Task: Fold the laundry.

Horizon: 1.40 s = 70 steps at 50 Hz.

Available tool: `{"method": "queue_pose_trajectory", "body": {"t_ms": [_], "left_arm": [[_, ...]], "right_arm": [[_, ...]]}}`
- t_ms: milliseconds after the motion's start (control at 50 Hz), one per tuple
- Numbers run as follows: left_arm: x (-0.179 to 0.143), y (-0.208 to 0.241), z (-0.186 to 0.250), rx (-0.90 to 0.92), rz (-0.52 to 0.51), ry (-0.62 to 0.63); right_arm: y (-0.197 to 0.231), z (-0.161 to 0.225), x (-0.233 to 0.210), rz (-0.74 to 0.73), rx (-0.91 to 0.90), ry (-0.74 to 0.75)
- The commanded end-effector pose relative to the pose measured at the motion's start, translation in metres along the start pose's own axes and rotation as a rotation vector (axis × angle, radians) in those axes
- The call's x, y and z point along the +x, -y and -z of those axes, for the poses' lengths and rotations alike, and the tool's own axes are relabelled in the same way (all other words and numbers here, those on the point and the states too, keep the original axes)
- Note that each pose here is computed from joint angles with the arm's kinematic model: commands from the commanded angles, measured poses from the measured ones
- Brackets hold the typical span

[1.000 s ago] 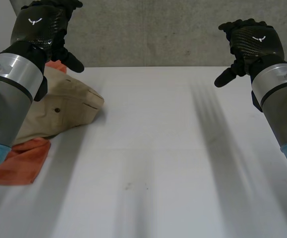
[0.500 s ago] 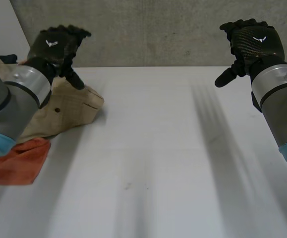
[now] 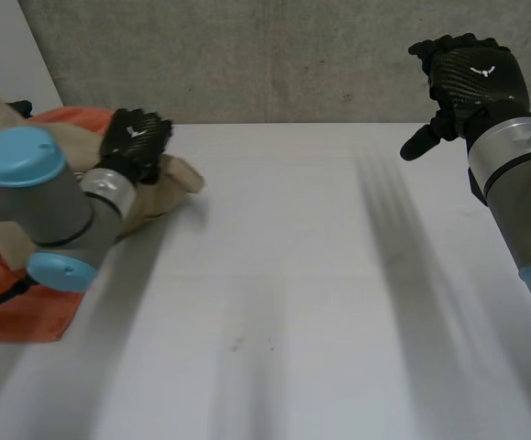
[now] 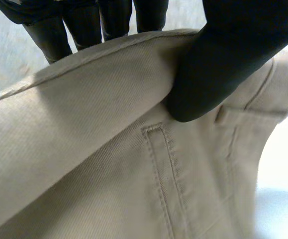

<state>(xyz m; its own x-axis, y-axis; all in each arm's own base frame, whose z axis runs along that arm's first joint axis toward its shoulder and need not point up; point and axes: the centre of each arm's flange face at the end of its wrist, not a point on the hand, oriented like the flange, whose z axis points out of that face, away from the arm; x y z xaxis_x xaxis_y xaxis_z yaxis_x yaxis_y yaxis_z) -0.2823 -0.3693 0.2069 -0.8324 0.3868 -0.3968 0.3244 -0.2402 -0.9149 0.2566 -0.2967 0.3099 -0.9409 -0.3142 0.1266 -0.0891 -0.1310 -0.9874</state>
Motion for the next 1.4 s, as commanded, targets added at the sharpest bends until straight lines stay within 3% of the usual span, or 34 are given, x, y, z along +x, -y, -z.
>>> {"method": "queue_pose_trajectory", "body": {"t_ms": [20, 140, 160, 240, 340, 440, 520, 600, 680, 740, 840, 1000, 1080, 1180, 1300, 1400], "left_arm": [[0.061, 0.085, 0.028, 0.177, 0.279, -0.164], [0.119, 0.118, 0.049, 0.234, 0.452, -0.329], [0.143, 0.111, 0.053, 0.215, 0.465, -0.379], [0.193, 0.084, 0.060, 0.142, 0.463, -0.473], [0.210, 0.060, 0.070, 0.045, 0.442, -0.513], [0.194, 0.079, 0.080, 0.060, 0.436, -0.502], [0.134, 0.114, 0.082, 0.135, 0.416, -0.399], [0.083, 0.115, 0.081, 0.126, 0.369, -0.286], [0.064, 0.090, 0.094, 0.000, 0.320, -0.251], [0.058, 0.064, 0.101, -0.105, 0.277, -0.241], [0.045, 0.014, 0.112, -0.257, 0.150, -0.215], [0.078, -0.050, 0.108, -0.404, 0.097, -0.337], [0.082, -0.047, 0.106, -0.389, 0.086, -0.346], [0.057, 0.018, 0.107, -0.214, 0.094, -0.273], [0.033, 0.105, 0.131, 0.017, 0.189, -0.213], [0.013, 0.154, 0.160, 0.127, 0.303, -0.196]], "right_arm": [[0.003, -0.005, 0.016, 0.006, 0.010, -0.042], [0.011, -0.003, 0.029, 0.011, 0.005, -0.078], [0.011, -0.002, 0.030, 0.011, 0.000, -0.080], [0.009, 0.000, 0.035, 0.024, -0.046, -0.086], [-0.001, 0.001, 0.033, 0.072, -0.127, -0.034], [-0.011, 0.001, 0.034, 0.117, -0.182, -0.005], [-0.011, 0.006, 0.031, 0.176, -0.222, 0.019], [-0.024, 0.018, 0.027, 0.228, -0.329, 0.060], [-0.047, 0.041, 0.019, 0.227, -0.492, 0.128], [-0.067, 0.056, 0.011, 0.211, -0.576, 0.184], [-0.091, 0.062, 0.000, 0.185, -0.550, 0.253], [-0.129, 0.049, -0.011, 0.155, -0.514, 0.250], [-0.129, 0.046, -0.010, 0.144, -0.512, 0.249], [-0.114, 0.047, -0.009, 0.168, -0.471, 0.241], [-0.011, 0.070, 0.006, 0.269, -0.258, 0.203], [0.031, 0.076, 0.017, 0.323, -0.238, 0.192]]}}
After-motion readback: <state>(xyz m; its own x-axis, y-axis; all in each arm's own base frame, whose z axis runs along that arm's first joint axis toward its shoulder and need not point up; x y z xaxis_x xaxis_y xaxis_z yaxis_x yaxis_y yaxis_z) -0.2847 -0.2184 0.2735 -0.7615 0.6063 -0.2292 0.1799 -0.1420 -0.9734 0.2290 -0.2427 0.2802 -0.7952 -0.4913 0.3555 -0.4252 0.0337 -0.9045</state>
